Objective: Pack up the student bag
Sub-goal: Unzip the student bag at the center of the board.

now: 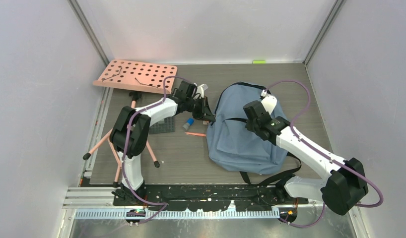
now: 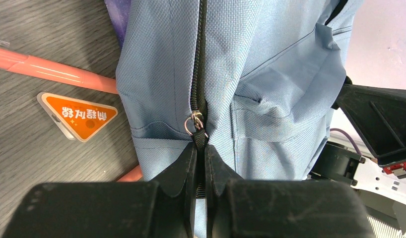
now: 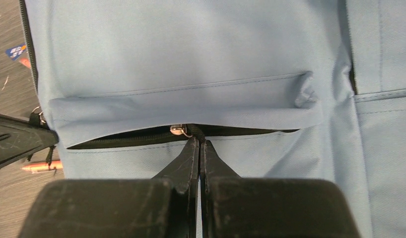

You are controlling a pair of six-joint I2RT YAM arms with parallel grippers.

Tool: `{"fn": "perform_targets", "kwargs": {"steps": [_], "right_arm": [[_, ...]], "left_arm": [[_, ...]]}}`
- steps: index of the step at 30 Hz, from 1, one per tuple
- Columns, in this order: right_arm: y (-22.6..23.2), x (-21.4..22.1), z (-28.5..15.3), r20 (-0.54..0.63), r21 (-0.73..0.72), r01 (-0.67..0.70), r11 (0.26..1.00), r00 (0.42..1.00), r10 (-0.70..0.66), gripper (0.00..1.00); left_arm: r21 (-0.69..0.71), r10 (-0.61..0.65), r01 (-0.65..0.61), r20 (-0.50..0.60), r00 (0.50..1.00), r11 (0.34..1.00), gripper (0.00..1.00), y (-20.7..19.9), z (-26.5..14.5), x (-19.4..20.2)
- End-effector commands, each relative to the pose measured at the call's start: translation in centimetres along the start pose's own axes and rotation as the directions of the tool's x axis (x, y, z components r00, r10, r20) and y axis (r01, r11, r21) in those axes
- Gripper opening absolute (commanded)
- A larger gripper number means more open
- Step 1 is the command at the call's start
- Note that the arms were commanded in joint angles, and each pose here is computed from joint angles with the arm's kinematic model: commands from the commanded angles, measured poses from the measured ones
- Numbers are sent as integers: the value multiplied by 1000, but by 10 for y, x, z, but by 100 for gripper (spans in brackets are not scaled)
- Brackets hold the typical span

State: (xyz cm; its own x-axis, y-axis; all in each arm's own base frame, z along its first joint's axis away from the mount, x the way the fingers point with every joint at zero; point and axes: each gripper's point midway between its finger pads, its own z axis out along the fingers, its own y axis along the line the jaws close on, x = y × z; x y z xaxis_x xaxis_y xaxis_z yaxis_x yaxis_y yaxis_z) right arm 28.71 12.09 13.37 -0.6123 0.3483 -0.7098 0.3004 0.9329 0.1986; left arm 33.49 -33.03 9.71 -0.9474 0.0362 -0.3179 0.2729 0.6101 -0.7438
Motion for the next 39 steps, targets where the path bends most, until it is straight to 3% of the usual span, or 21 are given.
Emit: {"fn": "perform_targets", "kwargs": {"steps": [1, 16, 39], "right_arm": [[-18, -13, -9, 34, 43, 9, 999, 999, -11, 0], [-79, -20, -7, 46, 212, -12, 977, 999, 3, 0], [-112, 3, 4, -49, 254, -80, 964, 994, 96, 1]], "left_arm": [[-15, 31, -30, 54, 998, 999, 0, -4, -15, -18], [-17, 26, -25, 56, 998, 1000, 0, -2, -16, -19], [-35, 39, -36, 70, 997, 999, 0, 1, -20, -21]]}}
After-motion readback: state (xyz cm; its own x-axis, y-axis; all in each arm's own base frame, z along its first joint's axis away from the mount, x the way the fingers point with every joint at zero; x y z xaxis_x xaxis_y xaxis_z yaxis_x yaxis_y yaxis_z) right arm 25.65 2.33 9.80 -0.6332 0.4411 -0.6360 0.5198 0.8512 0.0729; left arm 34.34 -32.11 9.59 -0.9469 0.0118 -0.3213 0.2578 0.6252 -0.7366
